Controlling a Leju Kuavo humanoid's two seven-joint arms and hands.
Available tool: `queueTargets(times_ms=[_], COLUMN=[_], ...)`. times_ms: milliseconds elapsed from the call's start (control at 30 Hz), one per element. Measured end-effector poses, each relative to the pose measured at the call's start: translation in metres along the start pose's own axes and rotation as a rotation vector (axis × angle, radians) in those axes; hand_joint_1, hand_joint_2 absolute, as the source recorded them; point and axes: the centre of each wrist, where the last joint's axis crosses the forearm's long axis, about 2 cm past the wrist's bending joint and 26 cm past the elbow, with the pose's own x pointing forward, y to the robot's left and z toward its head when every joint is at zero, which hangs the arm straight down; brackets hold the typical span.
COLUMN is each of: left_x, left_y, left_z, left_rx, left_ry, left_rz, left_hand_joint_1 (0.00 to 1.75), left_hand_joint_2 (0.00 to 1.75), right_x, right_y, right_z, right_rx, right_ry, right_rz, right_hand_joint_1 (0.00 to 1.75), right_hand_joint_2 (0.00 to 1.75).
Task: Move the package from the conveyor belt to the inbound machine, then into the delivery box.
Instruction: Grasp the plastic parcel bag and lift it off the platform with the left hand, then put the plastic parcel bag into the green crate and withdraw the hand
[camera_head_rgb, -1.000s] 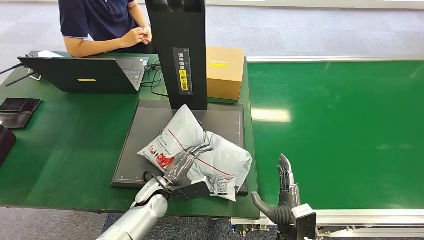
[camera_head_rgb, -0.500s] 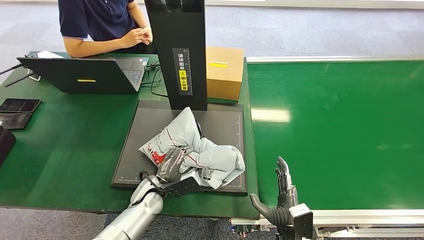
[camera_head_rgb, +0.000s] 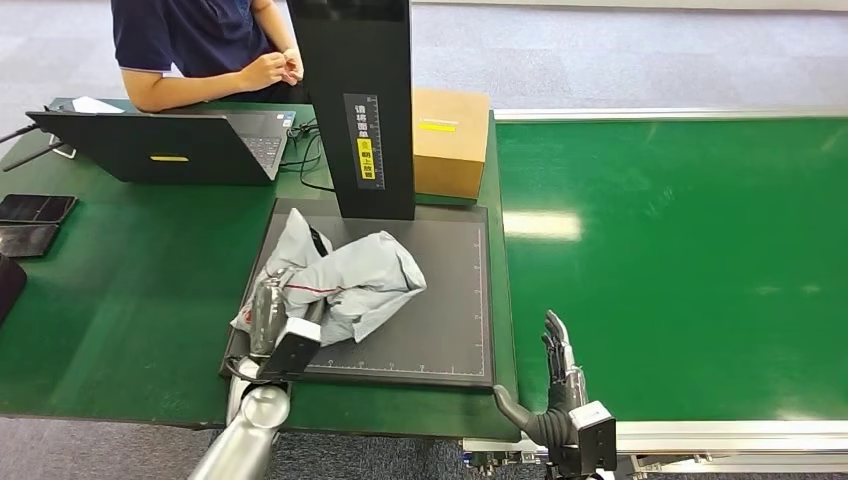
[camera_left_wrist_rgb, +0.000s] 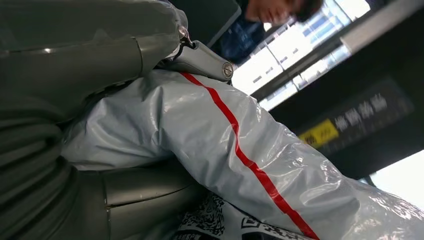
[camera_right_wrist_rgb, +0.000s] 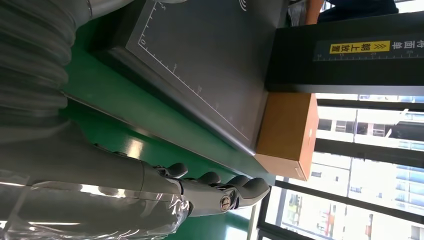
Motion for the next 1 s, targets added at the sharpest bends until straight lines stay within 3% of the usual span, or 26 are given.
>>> queueTargets(times_ms=[467,700,1000], left_x=[-0.033,-0.051,-0.075], left_y=[0.059,0.085,0.101], left_z=[0.023,0.036,0.055], left_rx=[0.382,0.475,0.519], left_ry=[0.203,0.278,0.400], left_rz=[-0.024,-0.072,-0.141], left_hand_joint_1=[1.75,1.75,1.75], left_hand_joint_2=[1.75,1.75,1.75], right_x=[-0.003,-0.005,-0.006], right_y=[0.011,0.018,0.022], right_z=[-0.005,-0.011,-0.013], right_rx=[0.029,0.043,0.050], right_ry=[0.007,0.007,0.011], right_rz=[-0.026,-0.036,-0.034], right_hand_joint_1=[0.00,0.00,0.00], right_hand_joint_2=[1.75,1.75,1.75])
